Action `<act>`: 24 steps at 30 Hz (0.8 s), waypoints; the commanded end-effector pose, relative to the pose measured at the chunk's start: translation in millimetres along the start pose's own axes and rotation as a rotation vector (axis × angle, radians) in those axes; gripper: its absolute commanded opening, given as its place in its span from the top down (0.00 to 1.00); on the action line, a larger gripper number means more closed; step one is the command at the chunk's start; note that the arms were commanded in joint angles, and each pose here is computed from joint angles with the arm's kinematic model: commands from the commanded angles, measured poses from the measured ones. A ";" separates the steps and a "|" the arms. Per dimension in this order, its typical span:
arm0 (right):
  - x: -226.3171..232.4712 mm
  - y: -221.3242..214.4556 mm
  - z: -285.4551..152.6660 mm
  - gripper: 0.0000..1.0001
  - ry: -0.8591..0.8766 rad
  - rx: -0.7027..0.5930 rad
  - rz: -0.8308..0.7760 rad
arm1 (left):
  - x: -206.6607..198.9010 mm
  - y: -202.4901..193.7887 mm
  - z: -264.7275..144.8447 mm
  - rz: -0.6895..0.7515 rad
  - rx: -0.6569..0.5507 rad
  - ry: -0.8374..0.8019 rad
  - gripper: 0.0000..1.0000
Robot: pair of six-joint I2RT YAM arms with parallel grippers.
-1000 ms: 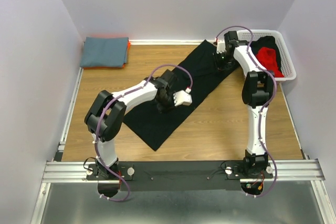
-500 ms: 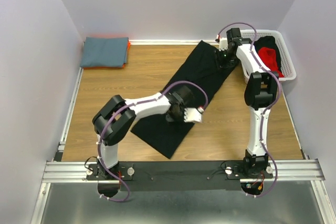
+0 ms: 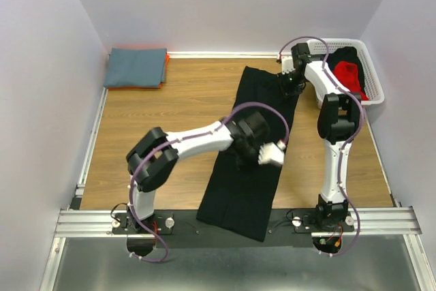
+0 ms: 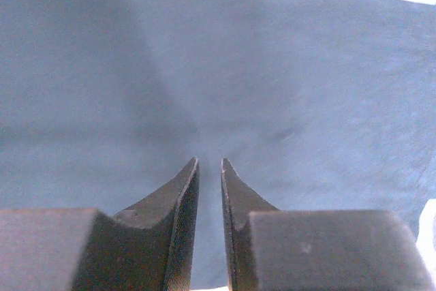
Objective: Fold and stack the t-shirts
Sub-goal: Fold the tshirt
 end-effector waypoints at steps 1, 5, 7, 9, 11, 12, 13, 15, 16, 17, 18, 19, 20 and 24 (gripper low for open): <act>19.5 -9.0 35.8 0.55 0.040 0.081 -0.053 | 29.0 -9.5 -65.4 -0.101 -0.209 0.080 0.73; 37.2 4.1 59.4 0.56 0.047 0.067 -0.073 | 59.7 -52.7 -118.0 -0.257 -0.302 0.239 0.73; 40.5 5.1 77.3 0.58 0.049 0.080 -0.075 | 65.5 -71.9 -135.5 -0.324 -0.336 0.284 0.74; 51.7 17.6 80.2 0.58 0.057 0.039 -0.095 | 66.0 -91.9 -150.8 -0.387 -0.369 0.326 0.74; 62.1 20.5 95.5 0.58 0.071 0.034 -0.109 | 71.1 -123.6 -173.3 -0.464 -0.378 0.423 0.74; 70.4 28.8 96.2 0.58 0.090 0.002 -0.120 | 70.3 -135.1 -177.4 -0.505 -0.363 0.456 0.74; 76.5 32.3 99.0 0.58 0.097 -0.012 -0.125 | 71.7 -147.8 -184.9 -0.547 -0.350 0.499 0.74; 92.7 35.6 113.9 0.58 0.133 -0.029 -0.146 | 75.9 -160.5 -189.4 -0.613 -0.332 0.550 0.74; 102.1 44.3 117.4 0.58 0.139 -0.075 -0.155 | 79.1 -166.1 -193.1 -0.631 -0.335 0.575 0.74; 105.9 50.3 115.7 0.57 0.154 -0.105 -0.159 | 83.5 -168.7 -192.4 -0.658 -0.342 0.579 0.74; 108.3 54.8 114.0 0.57 0.174 -0.127 -0.160 | 87.1 -169.1 -191.5 -0.655 -0.343 0.580 0.74; 110.2 60.3 109.1 0.55 0.192 -0.156 -0.163 | 90.4 -168.7 -190.5 -0.669 -0.358 0.573 0.74; 112.0 66.8 106.0 0.54 0.201 -0.197 -0.169 | 96.2 -168.6 -190.5 -0.673 -0.372 0.581 0.74; 114.9 88.1 56.3 0.48 0.192 -0.318 -0.180 | 129.3 -167.0 -190.4 -0.694 -0.425 0.588 0.74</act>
Point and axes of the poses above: each gripper's point midway between its finger pads, its own z axis out along the fingers, its own x axis along the line the jaws close on, y = z × x, the point moved 10 cm from there along -z, back along the fingers, and after that the axes turned 9 degrees about z, right-handed, at the moved point
